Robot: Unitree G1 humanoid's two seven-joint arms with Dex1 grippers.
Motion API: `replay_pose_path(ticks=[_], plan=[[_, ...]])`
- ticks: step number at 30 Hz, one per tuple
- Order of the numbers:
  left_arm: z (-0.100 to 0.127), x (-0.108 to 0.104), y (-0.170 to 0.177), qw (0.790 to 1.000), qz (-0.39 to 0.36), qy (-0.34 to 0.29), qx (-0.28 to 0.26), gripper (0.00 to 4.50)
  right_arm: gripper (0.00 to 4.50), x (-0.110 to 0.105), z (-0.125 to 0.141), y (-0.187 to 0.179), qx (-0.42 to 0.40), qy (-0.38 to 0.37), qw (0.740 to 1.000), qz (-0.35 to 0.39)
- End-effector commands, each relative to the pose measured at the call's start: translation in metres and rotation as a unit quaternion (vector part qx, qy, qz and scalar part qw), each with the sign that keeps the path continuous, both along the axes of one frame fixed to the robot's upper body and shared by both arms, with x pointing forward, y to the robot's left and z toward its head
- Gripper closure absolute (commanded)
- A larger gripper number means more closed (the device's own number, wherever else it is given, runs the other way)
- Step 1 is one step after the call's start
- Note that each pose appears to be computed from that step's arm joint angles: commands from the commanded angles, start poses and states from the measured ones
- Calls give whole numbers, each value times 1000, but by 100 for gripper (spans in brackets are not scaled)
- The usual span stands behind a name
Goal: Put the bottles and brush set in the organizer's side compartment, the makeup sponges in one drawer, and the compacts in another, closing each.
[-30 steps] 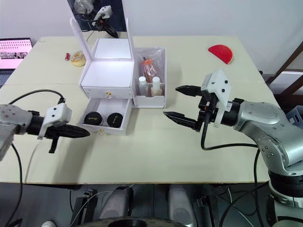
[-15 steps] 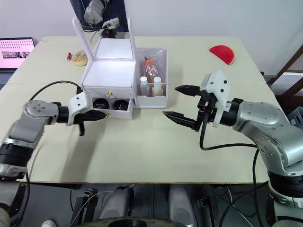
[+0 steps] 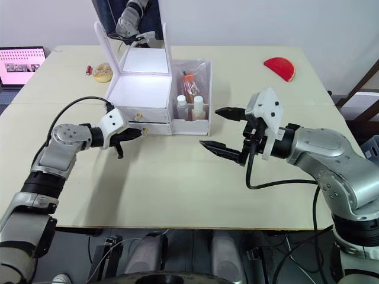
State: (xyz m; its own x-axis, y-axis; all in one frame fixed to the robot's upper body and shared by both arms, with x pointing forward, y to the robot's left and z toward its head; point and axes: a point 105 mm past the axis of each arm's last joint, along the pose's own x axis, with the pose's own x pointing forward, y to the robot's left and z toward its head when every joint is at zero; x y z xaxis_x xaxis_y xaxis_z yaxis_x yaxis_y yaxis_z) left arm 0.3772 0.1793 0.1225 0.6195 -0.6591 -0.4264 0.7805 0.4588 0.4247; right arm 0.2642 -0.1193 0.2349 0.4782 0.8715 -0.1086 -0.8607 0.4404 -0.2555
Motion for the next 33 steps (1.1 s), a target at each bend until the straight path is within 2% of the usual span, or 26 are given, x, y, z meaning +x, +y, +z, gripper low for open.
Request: replay_pose_path(ticks=[1,6,13,17,24,28,33], plan=[[13,5,0,1000,1,-26,-1,449,0,-5,11,2,3,-24,1000,9],[17,4,4,1000,-15,-17,1,449,0,-5,10,3,2,-21,1000,9],[24,1,22,1000,1,-24,19,449,0,-6,8,2,1,-17,1000,8],[26,-9,22,1000,-11,-19,10,449,0,-5,7,1,1,-16,1000,7],[33,-41,21,999,-46,1,-6,449,0,-2,8,-8,-9,-16,1000,3],[51,-58,36,999,-20,-1,-40,449,0,1,13,-22,-7,-16,1000,-20],[97,-83,86,990,51,-8,-130,449,0,10,14,-72,0,-5,994,-105]])
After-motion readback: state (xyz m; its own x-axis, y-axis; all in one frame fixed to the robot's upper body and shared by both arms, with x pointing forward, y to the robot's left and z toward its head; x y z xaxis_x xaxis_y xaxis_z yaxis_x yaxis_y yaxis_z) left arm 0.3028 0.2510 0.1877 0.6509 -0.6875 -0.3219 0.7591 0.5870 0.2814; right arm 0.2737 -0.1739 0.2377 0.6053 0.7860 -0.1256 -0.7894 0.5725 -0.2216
